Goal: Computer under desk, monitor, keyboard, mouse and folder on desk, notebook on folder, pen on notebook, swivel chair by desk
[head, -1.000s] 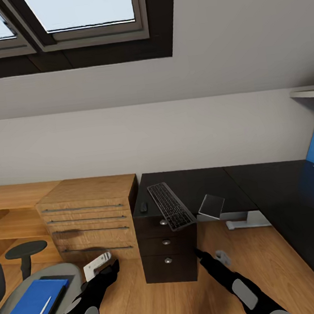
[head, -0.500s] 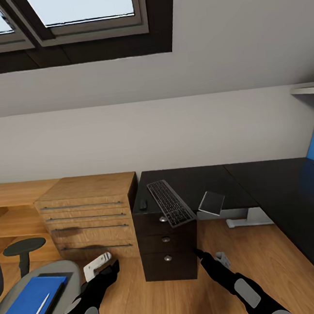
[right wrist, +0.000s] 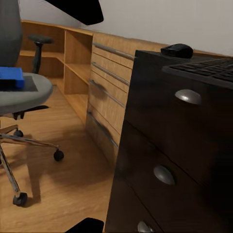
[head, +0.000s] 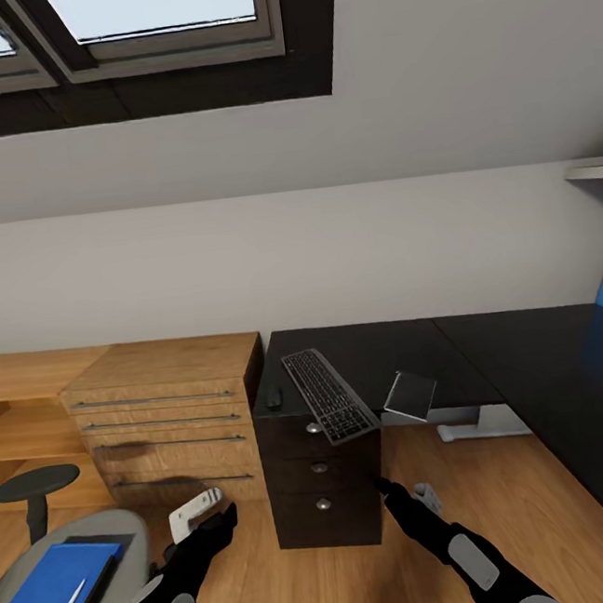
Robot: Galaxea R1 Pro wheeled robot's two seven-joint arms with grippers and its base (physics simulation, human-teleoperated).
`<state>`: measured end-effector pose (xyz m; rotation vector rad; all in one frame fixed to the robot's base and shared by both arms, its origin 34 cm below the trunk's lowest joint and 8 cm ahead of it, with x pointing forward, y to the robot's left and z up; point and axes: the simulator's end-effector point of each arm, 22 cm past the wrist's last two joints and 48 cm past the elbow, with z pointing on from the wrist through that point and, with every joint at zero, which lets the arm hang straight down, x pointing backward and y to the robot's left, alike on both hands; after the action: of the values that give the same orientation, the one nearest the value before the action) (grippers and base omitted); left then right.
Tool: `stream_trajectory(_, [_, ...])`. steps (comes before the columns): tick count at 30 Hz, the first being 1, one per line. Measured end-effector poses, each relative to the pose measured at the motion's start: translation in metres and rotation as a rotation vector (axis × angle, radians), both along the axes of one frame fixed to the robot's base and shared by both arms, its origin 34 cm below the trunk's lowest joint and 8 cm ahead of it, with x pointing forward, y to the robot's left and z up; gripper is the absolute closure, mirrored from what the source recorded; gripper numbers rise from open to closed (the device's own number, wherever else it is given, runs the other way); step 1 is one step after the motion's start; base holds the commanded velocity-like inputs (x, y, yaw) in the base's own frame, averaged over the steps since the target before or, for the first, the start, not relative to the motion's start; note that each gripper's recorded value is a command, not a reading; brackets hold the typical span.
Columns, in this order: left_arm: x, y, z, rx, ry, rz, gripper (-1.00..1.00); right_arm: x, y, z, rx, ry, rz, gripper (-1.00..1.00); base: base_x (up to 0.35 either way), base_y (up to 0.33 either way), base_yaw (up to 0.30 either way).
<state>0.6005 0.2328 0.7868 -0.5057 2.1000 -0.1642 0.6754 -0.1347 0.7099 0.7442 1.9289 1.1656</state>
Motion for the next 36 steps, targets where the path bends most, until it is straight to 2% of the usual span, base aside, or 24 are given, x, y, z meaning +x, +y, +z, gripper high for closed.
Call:
stream_trajectory(6, [-0.0011, -0.0067, -0.0012, 0.001, 0.003, -0.016, -1.00, 0.0075, -0.0088, 0.0080, 0.025, -0.014, -0.044, -1.00, 0.309, 0.000, 0.000])
stream_trajectory(20, [-0.0012, -0.0072, -0.0019, 0.001, 0.004, -0.017, -1.00, 0.0075, -0.0029, 0.0092, 0.036, -0.014, -0.044, -1.00, 0.196, 0.000, 0.000])
stream_trajectory(36, [-0.0012, -0.0071, -0.0030, 0.000, 0.006, -0.016, -1.00, 0.0075, -0.0014, 0.0091, 0.038, -0.014, -0.043, -1.00, 0.101, 0.000, 0.000])
